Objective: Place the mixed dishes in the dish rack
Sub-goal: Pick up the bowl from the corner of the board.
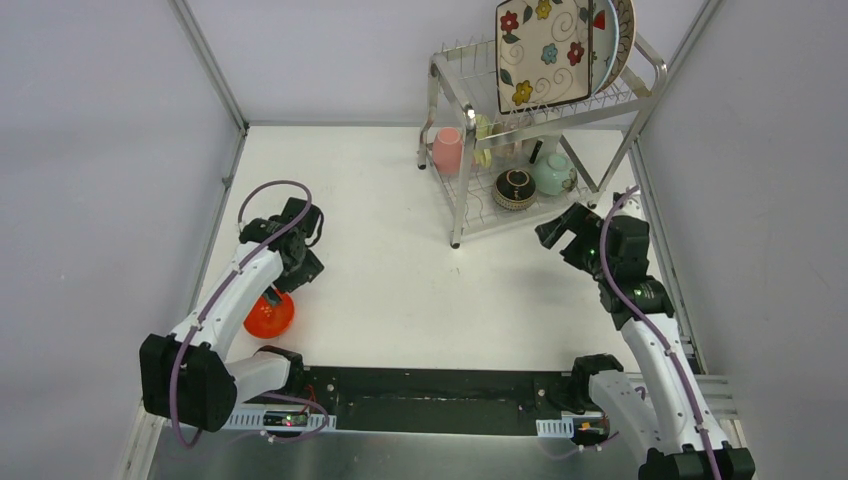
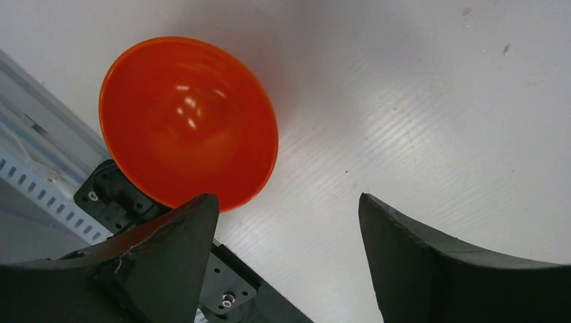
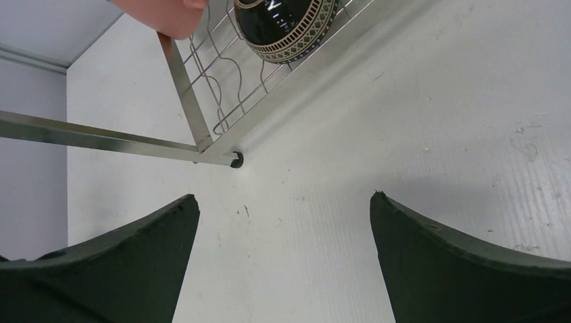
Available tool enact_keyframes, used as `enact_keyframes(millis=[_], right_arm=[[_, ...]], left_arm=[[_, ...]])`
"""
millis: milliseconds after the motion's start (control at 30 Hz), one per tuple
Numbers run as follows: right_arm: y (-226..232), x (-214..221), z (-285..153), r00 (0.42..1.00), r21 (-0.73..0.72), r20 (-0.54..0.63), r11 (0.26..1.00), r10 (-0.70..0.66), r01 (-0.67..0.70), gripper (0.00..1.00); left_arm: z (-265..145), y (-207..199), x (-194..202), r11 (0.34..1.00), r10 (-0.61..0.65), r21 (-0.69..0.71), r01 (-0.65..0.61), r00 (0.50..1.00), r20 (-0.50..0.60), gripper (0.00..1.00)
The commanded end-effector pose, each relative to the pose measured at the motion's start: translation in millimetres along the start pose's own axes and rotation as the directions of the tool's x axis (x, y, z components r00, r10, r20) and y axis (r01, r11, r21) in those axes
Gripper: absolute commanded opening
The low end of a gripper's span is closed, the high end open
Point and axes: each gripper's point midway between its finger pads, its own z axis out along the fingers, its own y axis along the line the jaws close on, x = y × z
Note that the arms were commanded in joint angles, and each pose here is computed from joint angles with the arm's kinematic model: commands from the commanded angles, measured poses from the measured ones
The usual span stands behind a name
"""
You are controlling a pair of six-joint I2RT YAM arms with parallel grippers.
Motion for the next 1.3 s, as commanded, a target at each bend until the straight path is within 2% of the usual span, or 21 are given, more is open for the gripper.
enact_keyframes(millis=[0,167,300,500,633,800,1033,1200,1267], right_arm=[[-7.7,-2.8,-8.0,0.998,0.050,0.028,0.998,0.048,-0.049,1.00],[-10.9,8.7,-6.9,1.000,0.033,-0.013,0.999,-0.016,0.017,1.00],[-6.9,10.9,-5.7,1.000,0.009,-0.022,1.000,-0.007,0.007,1.00],[-3.0,10.8,-8.3,1.000,-0.014,-0.019,1.000,-0.011,0.011,1.00],[-3.6,11.6,-8.7,1.000,-0.017,-0.014,1.000,-0.009,0.009,1.00],[-2.3,12.6,-8.4,1.000,-0.025,-0.018,1.000,-0.010,0.010,1.00],[-2.4,13.1,-8.7,1.000,-0.026,-0.019,1.000,-0.010,0.009,1.00],[-0.5,12.5,-13.4,1.000,-0.036,-0.012,0.999,-0.011,0.011,1.00],[1.3,11.6,-16.0,1.000,-0.045,-0.005,0.999,-0.009,0.009,1.00]], left_arm=[[11.4,15.5,2.1,0.994,-0.053,-0.095,0.053,0.999,0.003,0.78],[23.5,15.5,14.1,0.992,-0.057,-0.114,0.052,0.997,-0.042,0.74],[30.8,11.8,23.0,0.992,-0.060,-0.111,0.051,0.995,-0.079,0.63],[31.6,4.7,27.9,0.997,-0.031,-0.075,0.023,0.993,-0.113,0.42],[28.3,-1.9,29.3,1.000,-0.025,-0.019,0.022,0.992,-0.122,0.16],[20.8,-7.2,27.3,0.999,-0.034,0.030,0.038,0.992,-0.121,0.00],[16.9,-14.9,27.9,0.998,-0.024,0.062,0.033,0.989,-0.143,0.02],[24.0,-4.4,35.7,0.999,-0.047,0.014,0.050,0.988,-0.148,0.40],[26.6,-2.4,37.5,0.999,-0.041,0.006,0.042,0.988,-0.149,0.48]])
